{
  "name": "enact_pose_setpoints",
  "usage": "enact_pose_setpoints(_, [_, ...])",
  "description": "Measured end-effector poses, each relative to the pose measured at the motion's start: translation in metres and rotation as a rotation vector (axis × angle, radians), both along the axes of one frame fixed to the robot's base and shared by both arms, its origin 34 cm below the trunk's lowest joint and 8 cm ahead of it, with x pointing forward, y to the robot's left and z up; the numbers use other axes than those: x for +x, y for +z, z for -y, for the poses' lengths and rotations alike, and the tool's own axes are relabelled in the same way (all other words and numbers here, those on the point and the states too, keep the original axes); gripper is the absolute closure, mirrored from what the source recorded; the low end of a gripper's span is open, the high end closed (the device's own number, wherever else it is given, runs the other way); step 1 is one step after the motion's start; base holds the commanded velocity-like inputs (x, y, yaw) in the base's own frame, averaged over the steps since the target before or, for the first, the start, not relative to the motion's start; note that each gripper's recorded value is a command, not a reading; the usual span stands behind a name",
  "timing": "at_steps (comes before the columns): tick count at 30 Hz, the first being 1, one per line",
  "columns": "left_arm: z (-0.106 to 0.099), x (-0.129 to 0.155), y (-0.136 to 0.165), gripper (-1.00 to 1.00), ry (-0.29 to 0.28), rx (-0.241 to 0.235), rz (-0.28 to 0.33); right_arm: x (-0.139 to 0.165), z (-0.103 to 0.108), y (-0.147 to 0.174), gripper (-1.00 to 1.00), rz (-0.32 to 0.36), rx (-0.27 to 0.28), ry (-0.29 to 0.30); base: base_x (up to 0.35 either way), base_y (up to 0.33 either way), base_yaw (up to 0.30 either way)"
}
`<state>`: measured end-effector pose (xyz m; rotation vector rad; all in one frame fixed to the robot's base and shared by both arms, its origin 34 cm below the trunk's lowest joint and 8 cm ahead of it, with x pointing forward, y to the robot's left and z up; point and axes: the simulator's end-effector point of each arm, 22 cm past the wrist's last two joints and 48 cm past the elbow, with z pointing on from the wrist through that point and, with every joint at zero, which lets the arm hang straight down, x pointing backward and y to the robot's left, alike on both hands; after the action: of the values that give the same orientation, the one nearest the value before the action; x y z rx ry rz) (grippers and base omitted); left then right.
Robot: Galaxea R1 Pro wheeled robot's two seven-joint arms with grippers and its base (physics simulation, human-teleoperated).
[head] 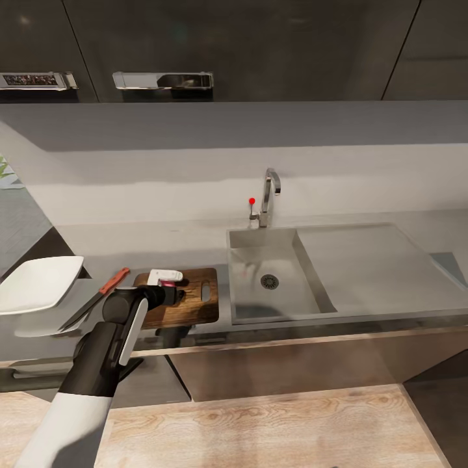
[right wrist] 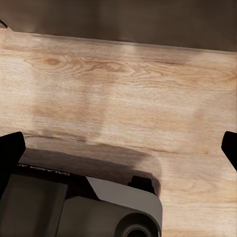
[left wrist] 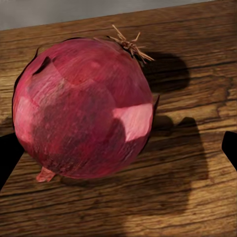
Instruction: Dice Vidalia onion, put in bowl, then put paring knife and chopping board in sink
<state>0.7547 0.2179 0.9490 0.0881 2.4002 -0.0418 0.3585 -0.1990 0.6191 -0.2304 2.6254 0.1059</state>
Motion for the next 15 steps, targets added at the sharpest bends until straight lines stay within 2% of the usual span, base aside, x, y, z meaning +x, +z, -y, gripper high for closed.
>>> enact_pose_setpoints(15, [-0.0007,0.0005,0.0016,-1.0,0.001,0.001,0.004,0.0,-0.0006,0.0001,-1.0,0.0,0.001,0.002,0.0,0.0,0.0])
